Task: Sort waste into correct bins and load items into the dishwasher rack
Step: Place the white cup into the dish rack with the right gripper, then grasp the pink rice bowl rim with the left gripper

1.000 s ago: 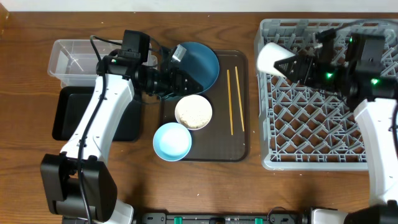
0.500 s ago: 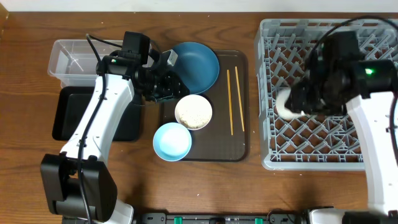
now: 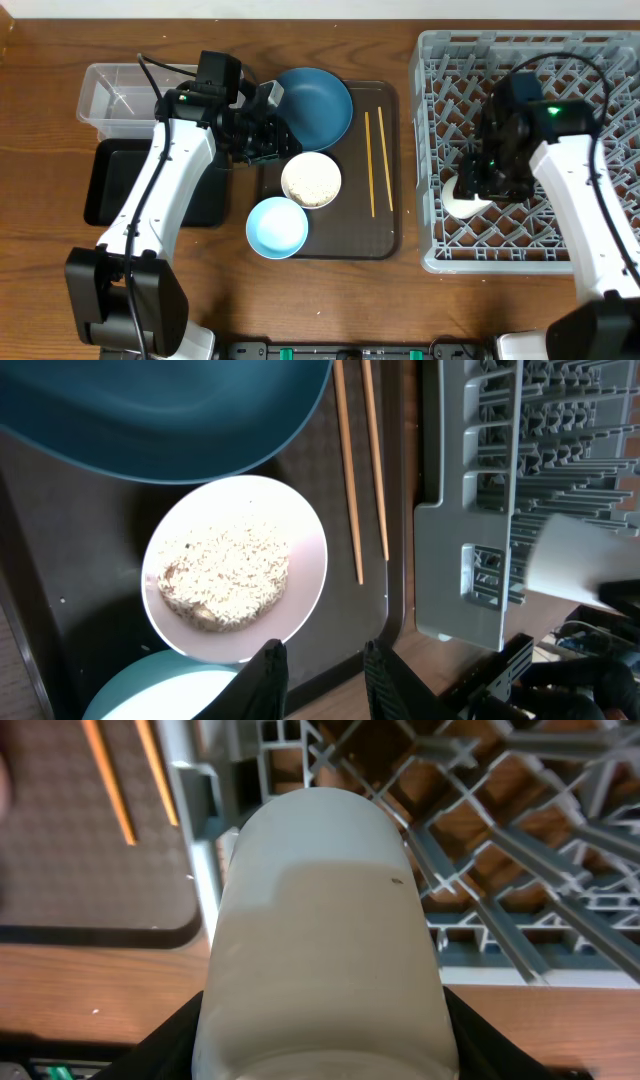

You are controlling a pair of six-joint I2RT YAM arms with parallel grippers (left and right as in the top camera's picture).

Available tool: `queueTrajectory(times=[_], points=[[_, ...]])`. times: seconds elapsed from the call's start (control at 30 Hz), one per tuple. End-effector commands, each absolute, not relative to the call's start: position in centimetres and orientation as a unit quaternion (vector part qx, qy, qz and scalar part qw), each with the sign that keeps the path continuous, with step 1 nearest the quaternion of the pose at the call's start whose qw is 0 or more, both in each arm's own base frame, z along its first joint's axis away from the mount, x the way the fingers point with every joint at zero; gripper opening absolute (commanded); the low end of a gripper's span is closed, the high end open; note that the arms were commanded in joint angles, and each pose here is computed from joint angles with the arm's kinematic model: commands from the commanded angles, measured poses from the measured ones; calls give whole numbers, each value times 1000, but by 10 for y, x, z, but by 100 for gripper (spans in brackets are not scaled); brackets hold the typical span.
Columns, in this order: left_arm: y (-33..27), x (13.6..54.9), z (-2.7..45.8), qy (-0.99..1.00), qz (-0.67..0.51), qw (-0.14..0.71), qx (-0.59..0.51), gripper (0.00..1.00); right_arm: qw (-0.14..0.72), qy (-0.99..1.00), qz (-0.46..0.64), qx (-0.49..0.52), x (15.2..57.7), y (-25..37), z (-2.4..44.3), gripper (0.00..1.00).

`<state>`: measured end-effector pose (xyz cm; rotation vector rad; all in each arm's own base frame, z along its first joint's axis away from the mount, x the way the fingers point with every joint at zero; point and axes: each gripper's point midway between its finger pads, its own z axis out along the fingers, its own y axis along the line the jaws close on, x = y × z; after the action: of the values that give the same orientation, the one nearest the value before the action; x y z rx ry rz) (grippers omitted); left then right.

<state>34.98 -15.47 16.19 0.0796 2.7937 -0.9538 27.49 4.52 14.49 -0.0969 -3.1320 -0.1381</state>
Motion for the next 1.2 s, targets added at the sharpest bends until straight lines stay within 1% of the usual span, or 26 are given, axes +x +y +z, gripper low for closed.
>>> queueTrajectory(times=[0.0, 0.13, 0.2, 0.3, 0.37, 0.47, 0.5, 0.7, 0.77, 0.9, 1.03, 1.17], points=[[-154, 353, 165, 943, -316, 102, 33, 29, 13, -999, -36, -23, 274, 46, 127, 51], [-153, 352, 165, 943, -316, 102, 32, 29, 15, -999, -36, -31, 276, 46, 110, 61], [-153, 352, 165, 943, -316, 102, 32, 29, 15, -999, -36, -31, 276, 46, 105, 68], [-153, 352, 165, 943, -316, 102, 32, 29, 9, -999, -37, -31, 279, 46, 105, 77], [-153, 352, 165, 943, -316, 102, 32, 29, 0, -999, -39, -31, 284, 47, 111, 80], [-153, 352, 165, 943, -316, 102, 32, 30, -27, -998, -51, -29, 299, 51, 129, 81], [-154, 353, 165, 943, -316, 102, 32, 33, -38, -997, -58, -28, 304, 54, 137, 80], [-154, 354, 166, 942, -317, 106, 34, 34, -140, -986, -94, -6, 345, 75, 206, 79], [-154, 355, 166, 942, -317, 108, 34, 34, -169, -980, -101, 10, 354, 87, 221, 78], [-154, 355, 167, 942, -317, 109, 35, 34, -194, -974, -112, 38, 361, 111, 228, 79], [-163, 350, 165, 944, -307, 107, 56, 34, -204, -971, -116, 44, 364, 117, 230, 80], [-177, 340, 149, 964, -220, 110, 98, 34, -211, -971, -110, 30, 370, 107, 231, 83]])
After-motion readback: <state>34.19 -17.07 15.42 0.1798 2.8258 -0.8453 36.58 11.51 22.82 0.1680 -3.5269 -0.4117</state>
